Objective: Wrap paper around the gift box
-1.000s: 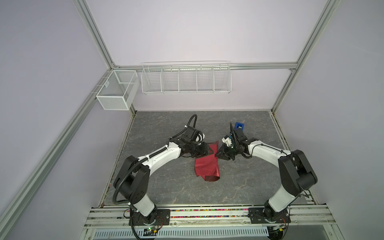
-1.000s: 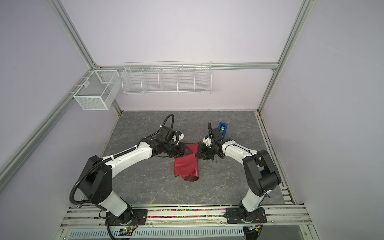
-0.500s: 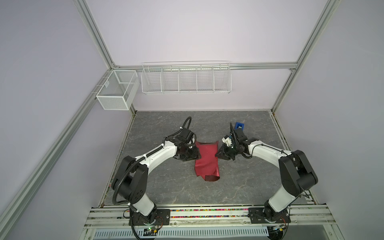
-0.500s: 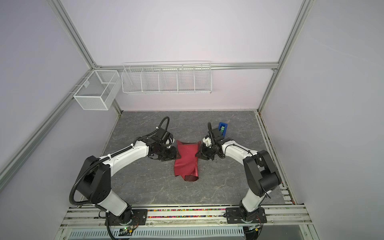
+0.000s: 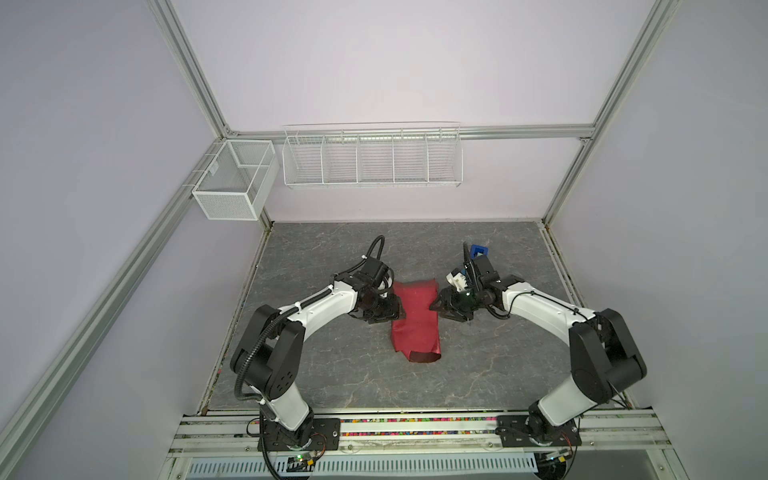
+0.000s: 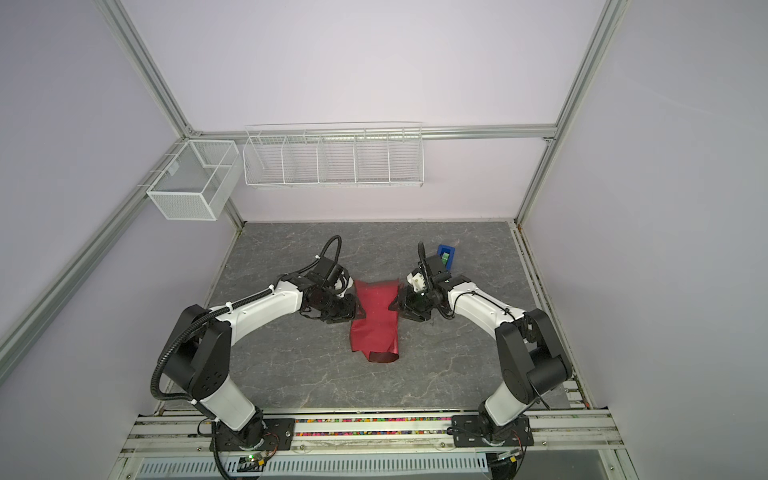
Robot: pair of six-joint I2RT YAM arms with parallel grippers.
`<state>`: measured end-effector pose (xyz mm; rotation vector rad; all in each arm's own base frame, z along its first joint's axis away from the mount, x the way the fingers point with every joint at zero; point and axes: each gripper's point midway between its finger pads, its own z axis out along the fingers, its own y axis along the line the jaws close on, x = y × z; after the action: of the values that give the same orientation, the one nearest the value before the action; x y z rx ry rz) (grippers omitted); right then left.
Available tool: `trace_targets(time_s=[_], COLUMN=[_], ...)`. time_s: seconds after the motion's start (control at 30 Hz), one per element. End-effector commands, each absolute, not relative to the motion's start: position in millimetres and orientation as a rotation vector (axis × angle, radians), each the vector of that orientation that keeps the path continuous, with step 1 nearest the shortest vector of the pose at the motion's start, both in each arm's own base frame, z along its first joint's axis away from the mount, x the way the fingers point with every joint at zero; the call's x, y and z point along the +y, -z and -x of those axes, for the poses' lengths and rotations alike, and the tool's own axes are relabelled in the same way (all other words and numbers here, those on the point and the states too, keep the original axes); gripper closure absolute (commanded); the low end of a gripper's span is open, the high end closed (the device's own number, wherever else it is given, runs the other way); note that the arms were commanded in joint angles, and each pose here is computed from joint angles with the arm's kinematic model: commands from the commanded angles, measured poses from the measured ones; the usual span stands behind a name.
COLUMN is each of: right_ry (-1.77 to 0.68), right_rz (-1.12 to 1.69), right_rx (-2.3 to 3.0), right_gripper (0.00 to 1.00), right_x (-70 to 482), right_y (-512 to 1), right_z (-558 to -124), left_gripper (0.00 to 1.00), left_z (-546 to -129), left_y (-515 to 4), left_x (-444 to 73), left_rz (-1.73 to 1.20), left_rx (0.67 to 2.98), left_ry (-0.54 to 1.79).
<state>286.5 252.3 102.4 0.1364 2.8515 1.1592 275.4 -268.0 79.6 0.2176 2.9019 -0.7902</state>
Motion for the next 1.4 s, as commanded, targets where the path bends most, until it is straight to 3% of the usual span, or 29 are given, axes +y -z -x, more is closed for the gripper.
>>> trace_targets(time_s=[0.0, 0.23, 0.57, 0.8, 0.97, 1.37], right_ry=[-1.151, -1.109, -1.11, -1.002, -1.03, -1.192], right_rz=[-0.1, -0.077, -0.183, -0.22, -0.244, -0.201], right_rx=[2.916, 2.97, 2.963, 2.932, 2.865, 2.856], right_gripper=[0.5, 0.68, 0.73, 0.64, 0.46, 0.46], right_x=[254, 263, 299, 289, 281, 298], right_y=[-91, -74, -76, -81, -98, -100], right_z=[-273, -266, -243, -251, -264, -282], left_gripper=[0.39, 0.39, 0.38, 0.39, 0.39, 0.42], left_z=[-265, -266, -272, -259, -252, -247], left_y=[-47, -51, -64, -55, -52, -51], left_x=[-251, -249, -228, -218, -216, -217], left_rz=[-0.199, -0.216, -0.25, -0.368, -0.391, -0.41], left_rx=[3.0, 2.996, 2.987, 3.045, 3.059, 3.062], left_ry=[0.647, 0.638, 0.572, 0.527, 0.533, 0.559])
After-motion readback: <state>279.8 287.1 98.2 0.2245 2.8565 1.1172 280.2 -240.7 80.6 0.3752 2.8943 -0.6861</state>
